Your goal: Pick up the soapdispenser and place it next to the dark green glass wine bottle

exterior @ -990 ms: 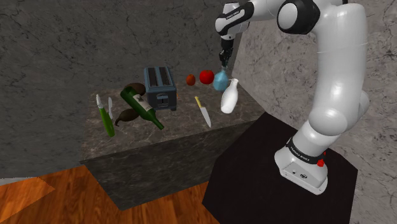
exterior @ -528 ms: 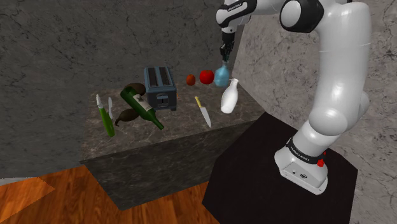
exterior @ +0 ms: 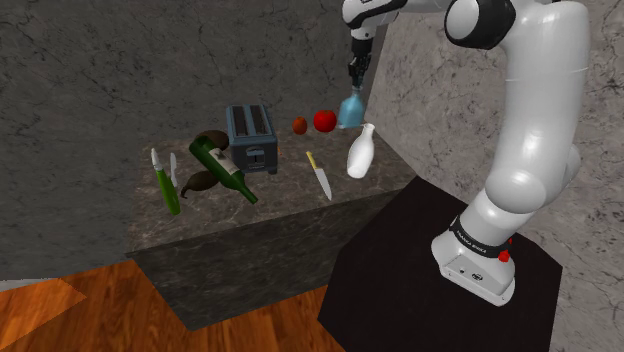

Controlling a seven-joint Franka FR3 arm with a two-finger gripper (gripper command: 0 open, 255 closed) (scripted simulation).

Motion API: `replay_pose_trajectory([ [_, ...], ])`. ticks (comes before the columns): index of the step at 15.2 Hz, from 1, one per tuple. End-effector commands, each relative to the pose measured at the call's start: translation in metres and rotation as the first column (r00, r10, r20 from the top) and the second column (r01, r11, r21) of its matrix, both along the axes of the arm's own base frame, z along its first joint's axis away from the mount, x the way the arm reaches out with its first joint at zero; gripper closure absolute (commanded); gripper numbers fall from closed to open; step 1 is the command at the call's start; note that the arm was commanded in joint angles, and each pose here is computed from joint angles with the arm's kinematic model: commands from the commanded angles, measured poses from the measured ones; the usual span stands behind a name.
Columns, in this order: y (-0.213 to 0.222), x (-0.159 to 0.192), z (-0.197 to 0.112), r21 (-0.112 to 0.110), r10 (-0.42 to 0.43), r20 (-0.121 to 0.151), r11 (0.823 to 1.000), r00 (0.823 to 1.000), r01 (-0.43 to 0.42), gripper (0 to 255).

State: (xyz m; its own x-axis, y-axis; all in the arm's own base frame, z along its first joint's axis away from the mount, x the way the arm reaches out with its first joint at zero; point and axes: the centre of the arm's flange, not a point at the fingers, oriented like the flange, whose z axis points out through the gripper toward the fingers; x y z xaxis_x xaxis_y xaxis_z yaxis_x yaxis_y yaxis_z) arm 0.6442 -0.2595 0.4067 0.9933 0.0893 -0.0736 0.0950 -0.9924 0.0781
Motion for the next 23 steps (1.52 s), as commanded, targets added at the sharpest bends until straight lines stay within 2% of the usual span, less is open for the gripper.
replay_pose_trajectory([
  [1, 0.001, 0.001, 0.011, 0.000, 0.000, 0.000, 1.000, 1.000, 0.000, 255],
  [23, 0.001, 0.001, 0.127, 0.000, 0.000, 0.000, 1.000, 1.000, 0.000, 255],
])
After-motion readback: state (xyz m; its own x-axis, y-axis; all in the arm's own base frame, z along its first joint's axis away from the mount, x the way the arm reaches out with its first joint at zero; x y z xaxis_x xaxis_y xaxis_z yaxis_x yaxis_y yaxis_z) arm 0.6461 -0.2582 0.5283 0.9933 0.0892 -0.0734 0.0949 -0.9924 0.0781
